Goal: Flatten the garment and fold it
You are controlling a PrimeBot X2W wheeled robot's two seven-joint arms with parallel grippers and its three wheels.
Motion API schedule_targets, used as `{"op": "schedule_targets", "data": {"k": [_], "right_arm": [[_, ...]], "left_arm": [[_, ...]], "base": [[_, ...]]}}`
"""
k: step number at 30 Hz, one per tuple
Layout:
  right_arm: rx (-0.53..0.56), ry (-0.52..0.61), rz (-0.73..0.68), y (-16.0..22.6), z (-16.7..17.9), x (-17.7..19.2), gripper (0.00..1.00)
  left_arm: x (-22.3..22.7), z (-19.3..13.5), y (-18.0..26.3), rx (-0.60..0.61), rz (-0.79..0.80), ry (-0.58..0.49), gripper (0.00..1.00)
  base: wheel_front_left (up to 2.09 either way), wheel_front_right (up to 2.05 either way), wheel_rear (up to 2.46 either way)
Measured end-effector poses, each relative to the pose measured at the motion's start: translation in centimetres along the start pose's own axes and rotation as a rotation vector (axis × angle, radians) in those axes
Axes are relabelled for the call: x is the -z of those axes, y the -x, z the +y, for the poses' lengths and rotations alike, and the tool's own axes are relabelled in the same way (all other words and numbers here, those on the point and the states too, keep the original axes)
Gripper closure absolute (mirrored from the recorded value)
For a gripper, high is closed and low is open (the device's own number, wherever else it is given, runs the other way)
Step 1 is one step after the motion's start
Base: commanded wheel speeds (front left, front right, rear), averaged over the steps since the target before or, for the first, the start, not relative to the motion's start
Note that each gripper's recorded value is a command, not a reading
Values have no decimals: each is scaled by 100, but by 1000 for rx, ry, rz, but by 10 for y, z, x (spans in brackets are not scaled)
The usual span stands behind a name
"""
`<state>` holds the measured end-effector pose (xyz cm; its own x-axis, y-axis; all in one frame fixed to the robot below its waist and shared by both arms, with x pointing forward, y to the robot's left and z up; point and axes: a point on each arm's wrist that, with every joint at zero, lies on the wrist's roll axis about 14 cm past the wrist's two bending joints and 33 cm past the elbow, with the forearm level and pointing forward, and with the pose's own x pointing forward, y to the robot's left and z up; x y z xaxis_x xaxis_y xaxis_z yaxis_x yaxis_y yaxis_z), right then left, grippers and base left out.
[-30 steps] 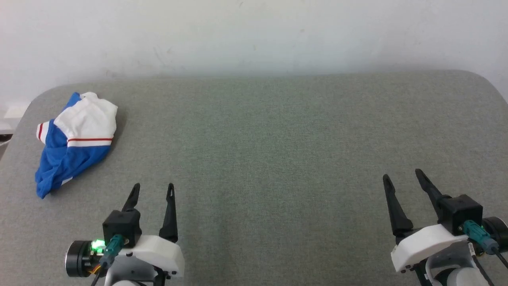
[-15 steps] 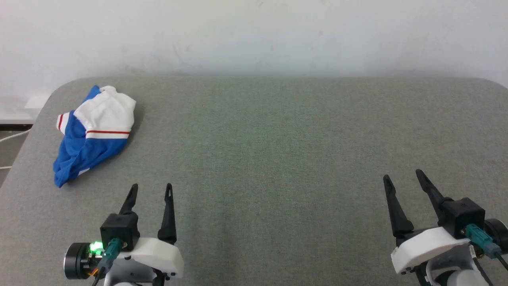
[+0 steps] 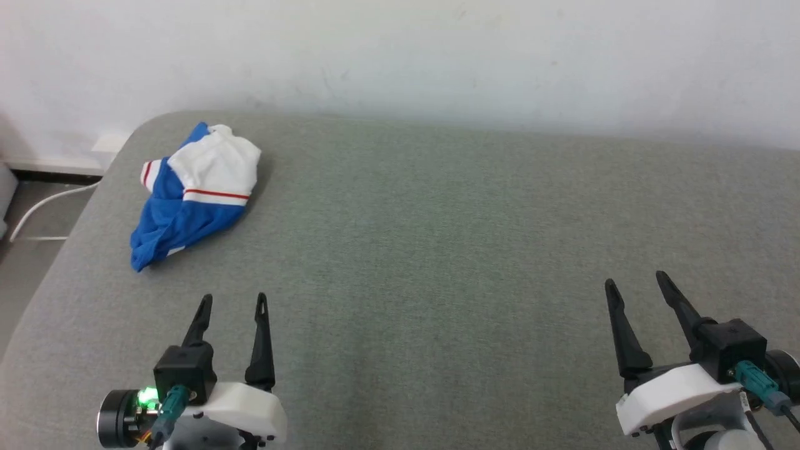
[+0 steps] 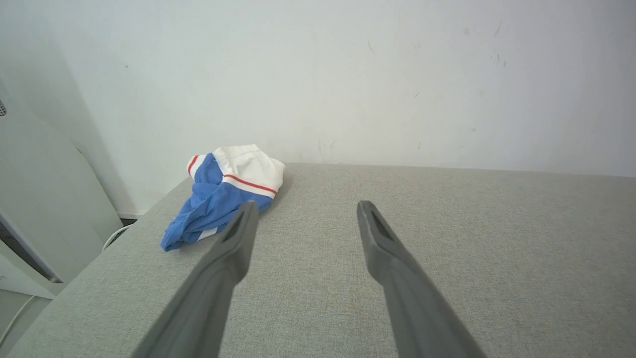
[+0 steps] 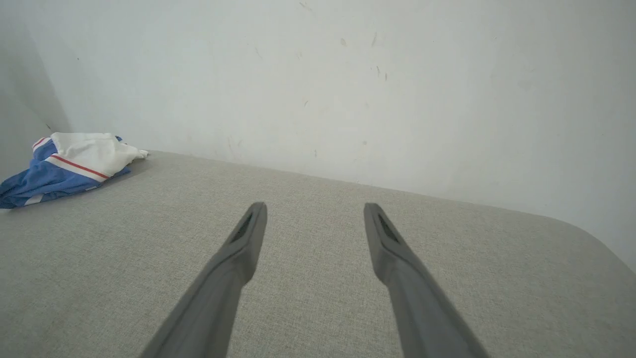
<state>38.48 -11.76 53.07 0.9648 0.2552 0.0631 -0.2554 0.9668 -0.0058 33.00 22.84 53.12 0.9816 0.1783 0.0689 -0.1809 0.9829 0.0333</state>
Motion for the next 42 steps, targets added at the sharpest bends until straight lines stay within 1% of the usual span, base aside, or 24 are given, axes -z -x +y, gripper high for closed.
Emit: {"op": "schedule_targets", "data": {"k": [18, 42], "right_arm": [[-132, -16, -13, -19, 43, 3, 0], [-276, -39, -48, -33, 92, 1, 0]], "left_arm": [[-3, 40, 29, -134, -28, 4, 0], [-8, 78, 66, -280, -68, -2, 0]], "base": [[0, 0, 0], [0, 0, 0]]}}
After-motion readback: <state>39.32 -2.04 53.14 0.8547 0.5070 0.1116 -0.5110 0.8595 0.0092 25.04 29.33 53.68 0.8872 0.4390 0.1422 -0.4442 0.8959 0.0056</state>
